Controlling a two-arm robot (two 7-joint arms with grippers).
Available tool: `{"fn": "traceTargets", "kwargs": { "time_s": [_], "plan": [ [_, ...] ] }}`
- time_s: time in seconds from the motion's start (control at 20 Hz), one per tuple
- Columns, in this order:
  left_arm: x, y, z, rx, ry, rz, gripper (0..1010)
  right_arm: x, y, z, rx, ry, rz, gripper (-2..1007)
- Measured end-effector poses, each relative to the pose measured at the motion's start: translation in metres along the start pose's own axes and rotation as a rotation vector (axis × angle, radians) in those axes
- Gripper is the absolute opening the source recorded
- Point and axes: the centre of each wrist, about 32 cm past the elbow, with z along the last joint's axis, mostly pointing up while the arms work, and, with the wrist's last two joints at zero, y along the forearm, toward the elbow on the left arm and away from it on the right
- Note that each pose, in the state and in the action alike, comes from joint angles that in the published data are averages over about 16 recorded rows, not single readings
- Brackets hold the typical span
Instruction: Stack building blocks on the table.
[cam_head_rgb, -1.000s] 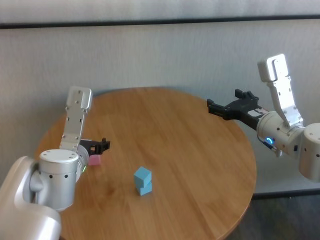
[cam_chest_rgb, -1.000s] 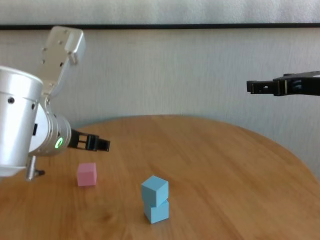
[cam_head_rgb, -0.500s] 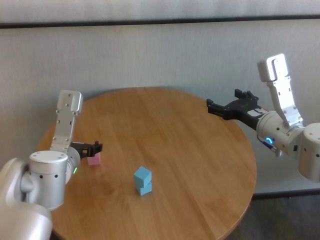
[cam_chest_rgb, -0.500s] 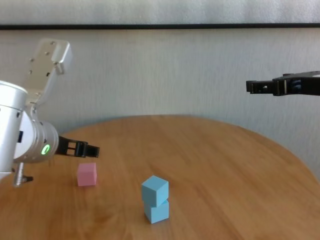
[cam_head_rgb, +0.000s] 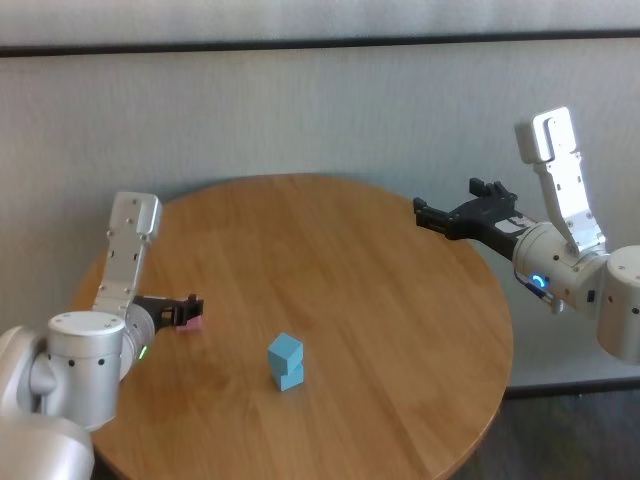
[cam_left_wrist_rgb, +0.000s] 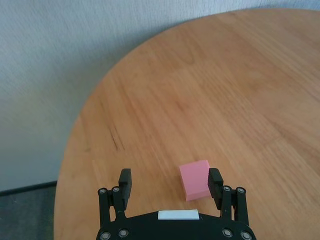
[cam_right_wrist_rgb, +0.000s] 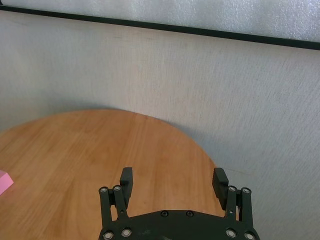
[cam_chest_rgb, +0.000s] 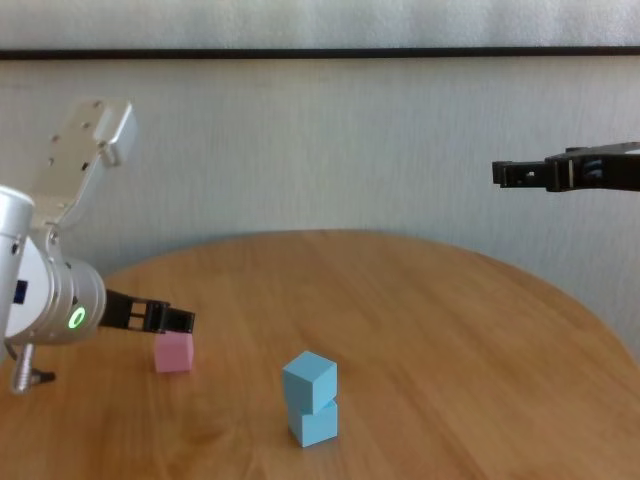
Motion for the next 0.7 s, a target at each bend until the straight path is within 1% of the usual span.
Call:
{"fn": "traceTargets", "kwargs": {
  "time_s": [0.4, 0.7],
  "plan": [
    [0.0036, -0.003, -0.0044, -0.011, 0.027, -0.034, 1002, 0.0, 0.0, 0.0, 0.0, 0.0, 0.0, 1005],
    [0.0047, -0.0061, -0.0046, -0.017, 0.033, -0.053, 1003, 0.0, 0.0, 0.0, 0.0, 0.0, 0.0, 1005]
  ]
}}
